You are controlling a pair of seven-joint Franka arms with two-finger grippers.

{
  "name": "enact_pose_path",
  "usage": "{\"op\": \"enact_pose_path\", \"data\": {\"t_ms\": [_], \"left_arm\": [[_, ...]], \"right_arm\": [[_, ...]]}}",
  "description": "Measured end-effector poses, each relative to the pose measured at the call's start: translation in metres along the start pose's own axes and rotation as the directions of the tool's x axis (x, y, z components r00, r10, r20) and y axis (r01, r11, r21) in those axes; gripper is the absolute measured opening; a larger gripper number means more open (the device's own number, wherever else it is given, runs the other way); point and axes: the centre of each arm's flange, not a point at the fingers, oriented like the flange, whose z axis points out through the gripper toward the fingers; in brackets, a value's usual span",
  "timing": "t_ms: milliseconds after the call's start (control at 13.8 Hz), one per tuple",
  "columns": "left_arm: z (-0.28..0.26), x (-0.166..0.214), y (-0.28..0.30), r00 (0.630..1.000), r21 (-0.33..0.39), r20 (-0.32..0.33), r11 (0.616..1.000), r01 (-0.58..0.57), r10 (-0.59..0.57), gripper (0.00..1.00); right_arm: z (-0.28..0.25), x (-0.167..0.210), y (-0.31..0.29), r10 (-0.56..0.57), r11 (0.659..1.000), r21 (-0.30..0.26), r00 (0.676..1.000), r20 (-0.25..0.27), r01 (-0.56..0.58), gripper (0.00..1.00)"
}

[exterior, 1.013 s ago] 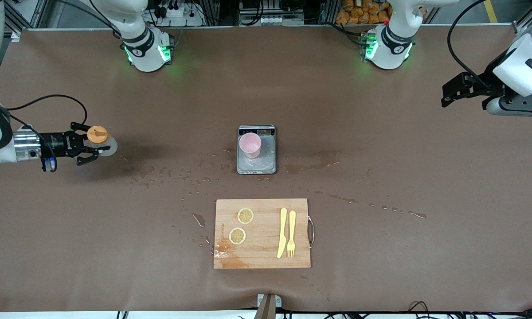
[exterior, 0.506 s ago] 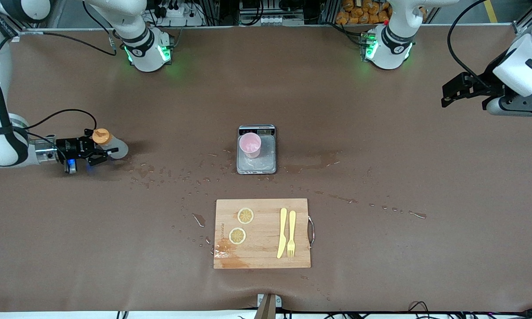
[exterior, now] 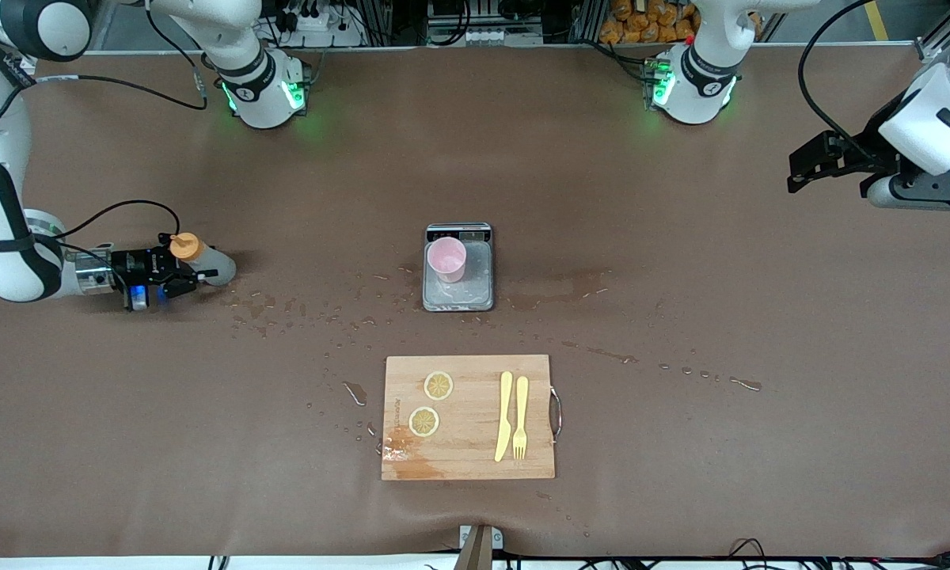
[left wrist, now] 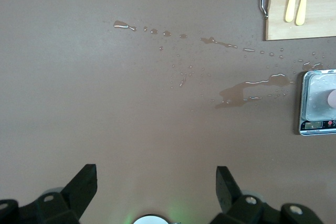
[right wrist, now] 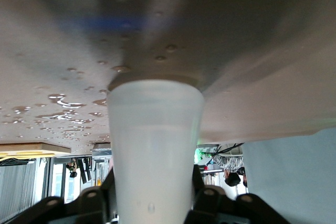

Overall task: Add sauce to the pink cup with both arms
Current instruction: 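Set the bottle upright on the table with the right gripper, then open the right gripper and draw it back from the bottle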

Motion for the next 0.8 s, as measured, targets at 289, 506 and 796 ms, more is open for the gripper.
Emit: {"op": "enact_pose_path", "data": {"t_ms": [289, 506, 796], "left_arm": [[0.000, 0.000, 0.000, 1.000, 0.000, 0.000, 1.000, 0.000, 0.000, 1.00], [0.000, 0.000, 0.000, 1.000, 0.000, 0.000, 1.000, 0.000, 0.000, 1.00], [0.000, 0.000, 0.000, 1.000, 0.000, -0.001, 1.000, 0.000, 0.000, 1.00]], "right_arm": [[-0.042, -0.020, -0.020, -0.023, 1.000, -0.005, 0.999, -0.048, 0.023, 1.00], [-0.092, -0.047, -0.028, -0.084, 0.995, -0.070, 0.990, -0.112, 0.077, 1.00], [-0.129, -0.105, -0.056, -0.185, 0.966, -0.212, 0.965, -0.187, 0.144, 1.00]]}}
